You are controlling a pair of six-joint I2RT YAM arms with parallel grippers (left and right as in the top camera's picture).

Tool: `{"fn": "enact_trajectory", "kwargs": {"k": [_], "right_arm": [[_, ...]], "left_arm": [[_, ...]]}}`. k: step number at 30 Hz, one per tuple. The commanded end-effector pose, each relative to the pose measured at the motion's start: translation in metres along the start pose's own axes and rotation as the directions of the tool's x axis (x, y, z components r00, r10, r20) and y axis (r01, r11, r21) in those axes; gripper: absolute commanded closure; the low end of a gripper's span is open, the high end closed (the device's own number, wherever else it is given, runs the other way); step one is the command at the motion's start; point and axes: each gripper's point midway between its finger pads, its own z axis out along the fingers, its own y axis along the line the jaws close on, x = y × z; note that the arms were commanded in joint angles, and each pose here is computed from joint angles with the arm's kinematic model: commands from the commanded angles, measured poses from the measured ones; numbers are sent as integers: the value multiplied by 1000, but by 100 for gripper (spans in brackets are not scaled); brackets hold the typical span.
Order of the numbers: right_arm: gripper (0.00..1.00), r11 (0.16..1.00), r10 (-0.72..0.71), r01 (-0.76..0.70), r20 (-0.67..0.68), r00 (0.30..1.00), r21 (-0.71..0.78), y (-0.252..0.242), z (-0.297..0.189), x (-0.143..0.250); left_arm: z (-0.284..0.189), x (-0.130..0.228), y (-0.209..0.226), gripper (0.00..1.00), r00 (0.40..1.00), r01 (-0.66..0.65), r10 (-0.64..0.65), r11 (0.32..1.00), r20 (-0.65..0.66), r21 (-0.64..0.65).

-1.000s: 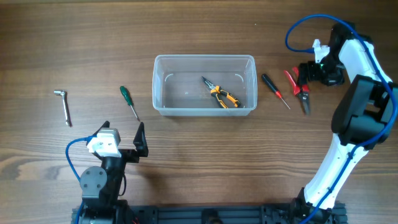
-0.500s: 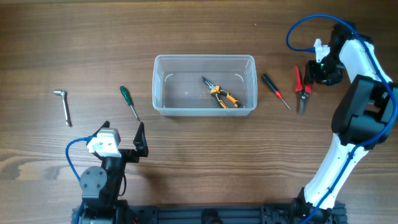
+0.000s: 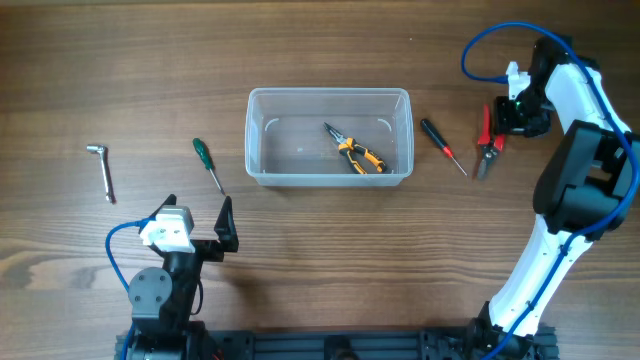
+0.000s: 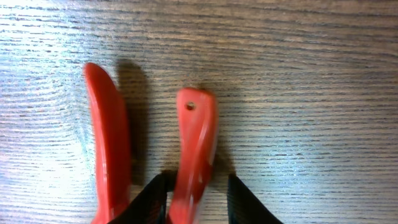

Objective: Pack container
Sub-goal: 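Close the right gripper on a red snips handle and lift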

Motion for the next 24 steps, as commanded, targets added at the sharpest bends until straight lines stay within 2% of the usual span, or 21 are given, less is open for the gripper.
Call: {"fn": "enact_trajectory", "kwargs": {"k": [1,6,19,24], "right_arm": [[75,999,10,-13,-51,999,-51,12,20,13],[83,998,28,-30,-48,998,-50,11,20,12],[84,998,40,-42,-43,998,-48,11,20,10],[87,997,57,-59,-35,998,-45,10,18,7]], "left_arm": [[1,2,-4,0,1000,4,-4,1000,-4,24],[1,2,-4,0,1000,4,-4,1000,-4,24],[1,2,-4,0,1000,4,-4,1000,-4,24],[1,2,-4,0,1000,4,-4,1000,-4,24]]}}
